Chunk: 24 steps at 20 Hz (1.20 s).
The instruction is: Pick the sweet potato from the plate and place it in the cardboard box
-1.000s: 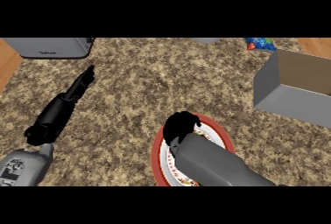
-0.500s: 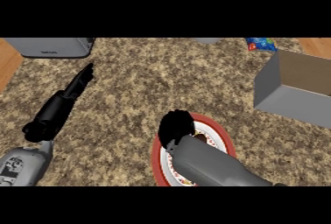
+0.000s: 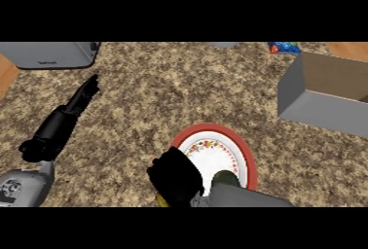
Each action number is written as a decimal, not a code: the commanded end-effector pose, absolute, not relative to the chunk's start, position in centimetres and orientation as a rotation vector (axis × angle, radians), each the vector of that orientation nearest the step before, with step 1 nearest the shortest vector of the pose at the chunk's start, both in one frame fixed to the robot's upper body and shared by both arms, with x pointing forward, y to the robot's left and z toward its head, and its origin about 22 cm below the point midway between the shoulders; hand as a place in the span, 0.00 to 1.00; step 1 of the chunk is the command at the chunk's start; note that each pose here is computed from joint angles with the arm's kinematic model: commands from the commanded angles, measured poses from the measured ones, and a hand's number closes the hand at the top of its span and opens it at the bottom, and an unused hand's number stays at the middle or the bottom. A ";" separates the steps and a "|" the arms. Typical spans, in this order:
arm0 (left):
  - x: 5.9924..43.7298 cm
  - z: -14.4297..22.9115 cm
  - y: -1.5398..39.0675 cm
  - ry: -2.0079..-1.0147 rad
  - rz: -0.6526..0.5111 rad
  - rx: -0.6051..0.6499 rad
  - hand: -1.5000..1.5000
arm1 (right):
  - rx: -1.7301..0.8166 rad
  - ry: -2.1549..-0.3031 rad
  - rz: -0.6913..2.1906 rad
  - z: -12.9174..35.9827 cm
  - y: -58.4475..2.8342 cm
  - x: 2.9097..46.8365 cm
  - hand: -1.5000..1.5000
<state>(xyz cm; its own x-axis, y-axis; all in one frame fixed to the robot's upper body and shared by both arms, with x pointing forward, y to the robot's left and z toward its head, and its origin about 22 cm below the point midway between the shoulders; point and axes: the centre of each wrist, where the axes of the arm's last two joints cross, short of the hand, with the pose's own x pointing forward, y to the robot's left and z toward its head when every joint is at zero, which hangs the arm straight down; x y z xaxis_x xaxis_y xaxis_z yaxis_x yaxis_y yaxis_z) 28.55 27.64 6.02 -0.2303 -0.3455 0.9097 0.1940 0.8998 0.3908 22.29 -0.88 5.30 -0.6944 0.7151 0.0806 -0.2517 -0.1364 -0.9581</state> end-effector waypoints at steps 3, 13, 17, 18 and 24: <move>27.9 5.7 28.4 -1.717 -0.485 0.129 0.50 | -0.391 -1.959 1.904 9.6 -7.7 20.1 1.00; 27.7 5.8 29.1 -1.738 -0.477 0.129 0.50 | -0.582 -2.081 1.243 16.9 -20.0 21.9 1.00; 28.0 6.7 28.0 -1.745 -0.505 0.136 0.50 | -0.665 -1.999 1.076 19.1 -24.8 23.6 1.00; 27.3 5.8 28.3 -1.746 -0.514 0.119 0.50 | -0.686 -1.994 1.026 19.6 -26.5 24.3 1.00; 28.5 7.2 27.7 -1.756 -0.527 0.094 0.50 | -0.740 -1.896 0.894 20.8 -34.0 29.1 1.00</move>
<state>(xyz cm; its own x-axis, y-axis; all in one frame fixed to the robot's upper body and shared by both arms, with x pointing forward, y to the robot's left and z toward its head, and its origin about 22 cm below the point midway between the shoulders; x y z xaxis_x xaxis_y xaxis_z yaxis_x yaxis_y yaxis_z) 28.39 27.18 6.71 -0.2485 -0.3439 0.9055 0.2013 0.8961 0.3956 27.26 -29.10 19.67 -0.4982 0.7598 0.4178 0.1090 0.5329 -0.8391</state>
